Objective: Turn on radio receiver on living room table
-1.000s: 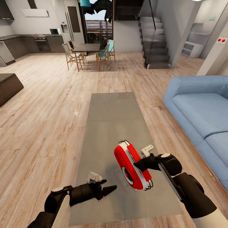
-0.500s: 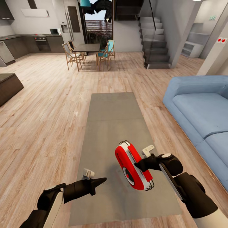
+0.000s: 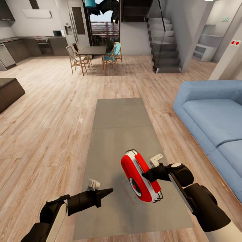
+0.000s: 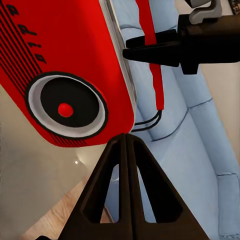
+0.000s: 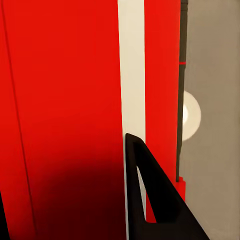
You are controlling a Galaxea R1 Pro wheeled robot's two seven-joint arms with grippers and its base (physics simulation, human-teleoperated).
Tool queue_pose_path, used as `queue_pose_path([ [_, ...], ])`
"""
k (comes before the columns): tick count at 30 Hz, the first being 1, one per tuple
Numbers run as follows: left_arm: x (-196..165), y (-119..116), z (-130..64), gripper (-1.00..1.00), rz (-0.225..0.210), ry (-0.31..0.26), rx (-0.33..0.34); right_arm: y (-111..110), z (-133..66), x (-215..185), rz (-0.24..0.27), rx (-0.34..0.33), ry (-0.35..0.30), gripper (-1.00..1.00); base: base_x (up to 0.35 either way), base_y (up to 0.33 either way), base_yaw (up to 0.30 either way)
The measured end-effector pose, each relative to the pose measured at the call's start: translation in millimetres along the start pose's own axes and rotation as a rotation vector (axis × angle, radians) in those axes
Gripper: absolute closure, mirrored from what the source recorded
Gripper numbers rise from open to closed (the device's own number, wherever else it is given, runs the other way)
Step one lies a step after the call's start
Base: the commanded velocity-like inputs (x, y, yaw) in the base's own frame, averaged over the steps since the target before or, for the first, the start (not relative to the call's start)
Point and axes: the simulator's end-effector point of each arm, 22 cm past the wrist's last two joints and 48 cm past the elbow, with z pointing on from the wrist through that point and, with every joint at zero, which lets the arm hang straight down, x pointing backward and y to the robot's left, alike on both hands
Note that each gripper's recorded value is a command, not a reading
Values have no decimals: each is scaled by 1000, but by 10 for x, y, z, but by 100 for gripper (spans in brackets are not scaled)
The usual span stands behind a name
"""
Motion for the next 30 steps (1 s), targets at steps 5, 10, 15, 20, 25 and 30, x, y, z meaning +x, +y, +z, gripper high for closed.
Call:
queue_pose_path([
  [5, -7, 5, -3, 100, 4, -2, -2, 27, 5, -5, -1, -6, -1, 100, 0, 0, 0],
  [10, 7, 91, -80, 100, 17, 11, -22, 39, 7, -6, -3, -8, -1, 100, 0, 0, 0],
  [15, 29, 194, -178, 100, 31, 29, -45, 52, 9, -8, -2, -12, -1, 100, 0, 0, 0],
  [20, 47, 267, -244, 100, 39, 43, -62, 64, 10, -13, -1, -15, -2, 100, 0, 0, 0],
  [25, -26, 307, -260, 100, 56, 43, -69, 74, 8, -9, 0, -22, -2, 100, 0, 0, 0],
  [30, -158, 307, -239, 100, 77, 33, -69, 123, 3, 0, -1, -50, 0, 100, 0, 0, 0],
])
